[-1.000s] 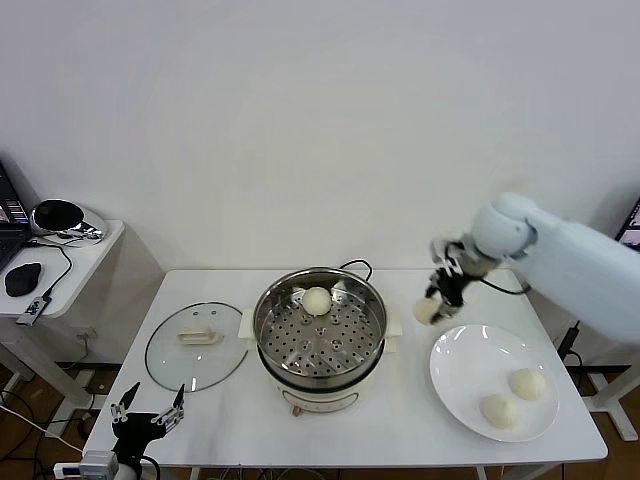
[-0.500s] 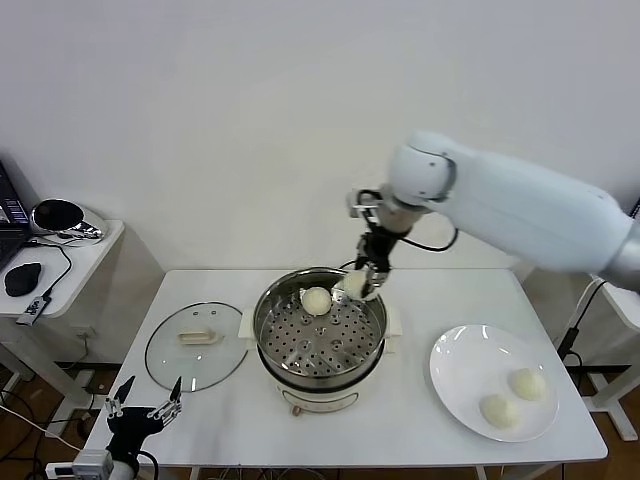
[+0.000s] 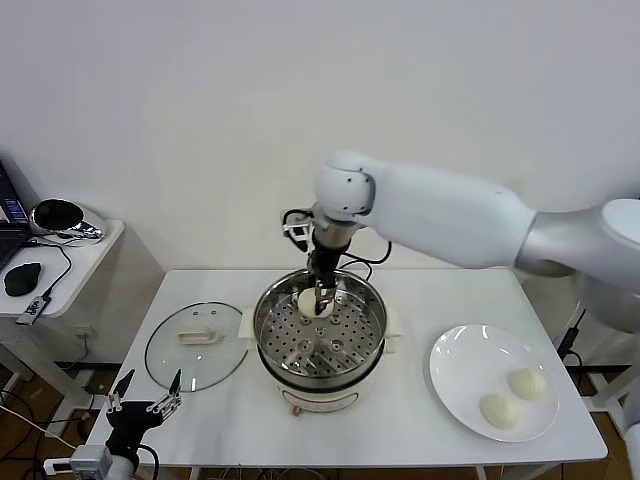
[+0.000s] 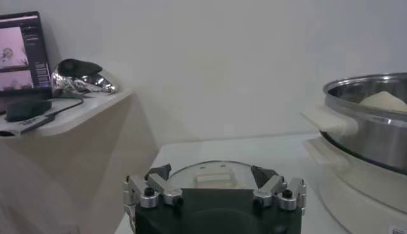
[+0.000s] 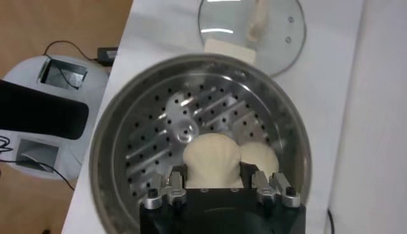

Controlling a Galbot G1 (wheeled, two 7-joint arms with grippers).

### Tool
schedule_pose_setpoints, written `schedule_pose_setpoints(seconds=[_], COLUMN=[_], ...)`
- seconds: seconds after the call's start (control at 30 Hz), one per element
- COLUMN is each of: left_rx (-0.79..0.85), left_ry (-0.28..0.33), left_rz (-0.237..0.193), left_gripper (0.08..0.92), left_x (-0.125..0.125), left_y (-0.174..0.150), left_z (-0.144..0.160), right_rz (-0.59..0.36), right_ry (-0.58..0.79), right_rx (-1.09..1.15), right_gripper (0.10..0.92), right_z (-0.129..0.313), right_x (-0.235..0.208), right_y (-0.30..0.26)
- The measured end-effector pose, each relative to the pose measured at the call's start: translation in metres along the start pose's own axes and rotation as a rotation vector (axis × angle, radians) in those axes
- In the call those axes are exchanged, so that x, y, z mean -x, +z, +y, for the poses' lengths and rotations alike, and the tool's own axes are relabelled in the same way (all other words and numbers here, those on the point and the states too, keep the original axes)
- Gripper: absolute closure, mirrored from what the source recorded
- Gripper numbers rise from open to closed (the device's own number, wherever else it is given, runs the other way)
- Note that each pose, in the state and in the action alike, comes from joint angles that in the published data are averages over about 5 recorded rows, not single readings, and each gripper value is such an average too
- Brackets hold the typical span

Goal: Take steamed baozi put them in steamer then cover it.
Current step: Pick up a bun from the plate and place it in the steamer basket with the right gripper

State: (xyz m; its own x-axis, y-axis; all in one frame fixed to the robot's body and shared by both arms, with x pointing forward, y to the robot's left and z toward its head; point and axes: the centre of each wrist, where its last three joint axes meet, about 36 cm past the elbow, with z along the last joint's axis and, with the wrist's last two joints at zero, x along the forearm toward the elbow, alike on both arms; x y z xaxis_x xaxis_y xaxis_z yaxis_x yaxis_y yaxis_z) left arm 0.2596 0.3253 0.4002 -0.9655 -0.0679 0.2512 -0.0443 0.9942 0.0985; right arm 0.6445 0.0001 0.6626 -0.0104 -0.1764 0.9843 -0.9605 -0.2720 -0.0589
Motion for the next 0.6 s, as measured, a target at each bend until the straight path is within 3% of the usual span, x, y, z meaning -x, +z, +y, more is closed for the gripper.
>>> schedule_pose_setpoints(seconds=[0.6], left_rx=[-0.021], left_ry=[0.006], left_rz=[0.008], left_gripper=[0.177], left_x=[0.006], left_y=[0.006], left_z=[-0.001], right_rz=[0.019], right_ry=[-0.012], right_rx=[-0.012], right_gripper=[0.496], right_z=[-0.014], right_x=[0.064], right_y=[-0.041])
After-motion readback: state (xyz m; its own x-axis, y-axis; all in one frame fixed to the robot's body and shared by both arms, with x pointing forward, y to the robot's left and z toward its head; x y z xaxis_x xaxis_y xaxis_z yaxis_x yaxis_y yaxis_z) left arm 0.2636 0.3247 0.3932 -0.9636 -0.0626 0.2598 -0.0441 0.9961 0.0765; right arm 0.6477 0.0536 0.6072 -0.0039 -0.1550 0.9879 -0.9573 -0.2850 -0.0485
